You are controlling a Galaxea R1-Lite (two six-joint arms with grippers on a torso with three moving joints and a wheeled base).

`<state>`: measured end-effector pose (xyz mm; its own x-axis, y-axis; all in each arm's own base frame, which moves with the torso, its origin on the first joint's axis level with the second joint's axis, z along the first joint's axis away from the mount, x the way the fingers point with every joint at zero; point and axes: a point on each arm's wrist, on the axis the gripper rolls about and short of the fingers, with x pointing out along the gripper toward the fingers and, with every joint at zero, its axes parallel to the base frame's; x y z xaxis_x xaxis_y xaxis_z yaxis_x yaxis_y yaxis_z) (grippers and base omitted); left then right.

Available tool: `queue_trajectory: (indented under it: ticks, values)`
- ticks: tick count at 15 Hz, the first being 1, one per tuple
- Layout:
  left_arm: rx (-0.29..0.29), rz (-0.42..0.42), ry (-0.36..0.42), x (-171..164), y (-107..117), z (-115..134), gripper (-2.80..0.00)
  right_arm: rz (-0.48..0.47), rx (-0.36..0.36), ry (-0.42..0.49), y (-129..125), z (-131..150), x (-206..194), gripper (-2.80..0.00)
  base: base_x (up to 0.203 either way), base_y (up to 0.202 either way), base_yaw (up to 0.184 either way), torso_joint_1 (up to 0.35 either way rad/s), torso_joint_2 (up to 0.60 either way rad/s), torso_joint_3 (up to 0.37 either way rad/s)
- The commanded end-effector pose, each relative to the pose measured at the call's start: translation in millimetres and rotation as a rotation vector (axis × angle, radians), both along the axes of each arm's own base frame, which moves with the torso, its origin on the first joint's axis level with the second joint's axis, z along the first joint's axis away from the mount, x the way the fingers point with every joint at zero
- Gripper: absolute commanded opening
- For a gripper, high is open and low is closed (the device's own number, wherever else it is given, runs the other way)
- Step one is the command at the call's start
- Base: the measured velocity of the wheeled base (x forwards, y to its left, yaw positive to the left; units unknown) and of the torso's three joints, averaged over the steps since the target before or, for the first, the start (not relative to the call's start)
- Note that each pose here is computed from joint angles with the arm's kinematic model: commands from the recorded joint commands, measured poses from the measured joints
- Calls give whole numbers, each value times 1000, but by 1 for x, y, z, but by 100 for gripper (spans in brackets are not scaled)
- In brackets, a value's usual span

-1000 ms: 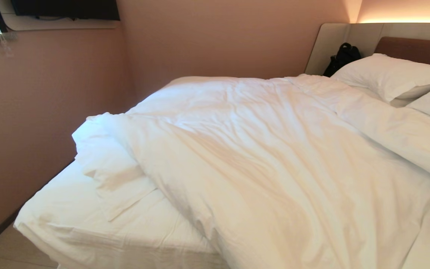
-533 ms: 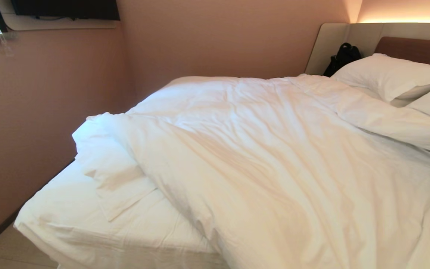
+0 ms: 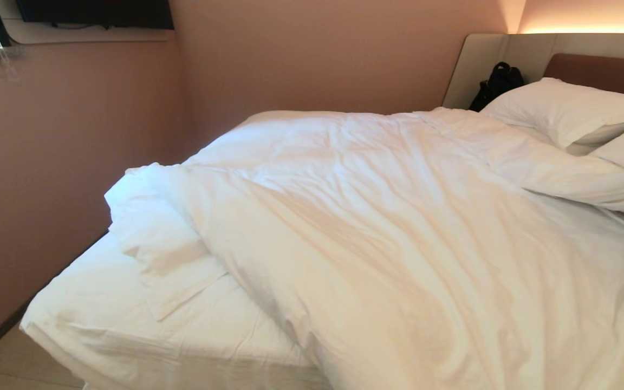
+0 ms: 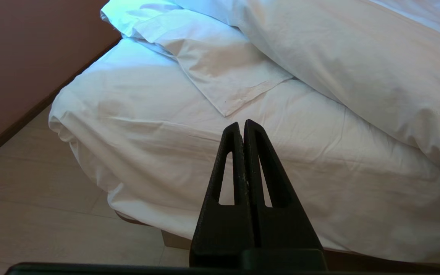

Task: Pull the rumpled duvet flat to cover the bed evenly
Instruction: Flatten the corners of the folded blanket

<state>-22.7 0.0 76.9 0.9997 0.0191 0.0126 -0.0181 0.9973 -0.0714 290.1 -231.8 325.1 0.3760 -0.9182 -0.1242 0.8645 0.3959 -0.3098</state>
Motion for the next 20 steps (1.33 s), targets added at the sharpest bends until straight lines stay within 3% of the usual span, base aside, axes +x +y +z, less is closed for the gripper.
queue_trajectory:
  ticks: [1, 5, 10, 14, 15, 20]
  values:
    - [-1, 2, 0, 0, 0, 0, -280, 0, 191, 176, 2, -45, 6, -280, 0, 0, 0, 0, 0, 0]
    - [-1, 1, 0, 0, 0, 0, -280, 22, 223, 253, 4, -62, 3, -280, 0, 0, 0, 0, 0, 0]
    - [-1, 2, 0, 0, 0, 0, -280, 282, 312, 373, 38, -85, -18, -280, 0, 0, 0, 0, 0, 0]
    - [-1, 1, 0, 0, 0, 0, -280, 367, 364, 489, 58, -114, -25, -280, 0, 0, 0, 0, 0, 0]
    - [-1, 2, 0, 0, 0, 0, -280, 382, 371, 497, 61, -117, -25, 0, 0, 0, 0, 0, 0, 0]
    - [-1, 2, 0, 0, 0, 0, -280, 490, 404, 521, 81, -119, -45, 0, 0, 0, 0, 0, 0, 0]
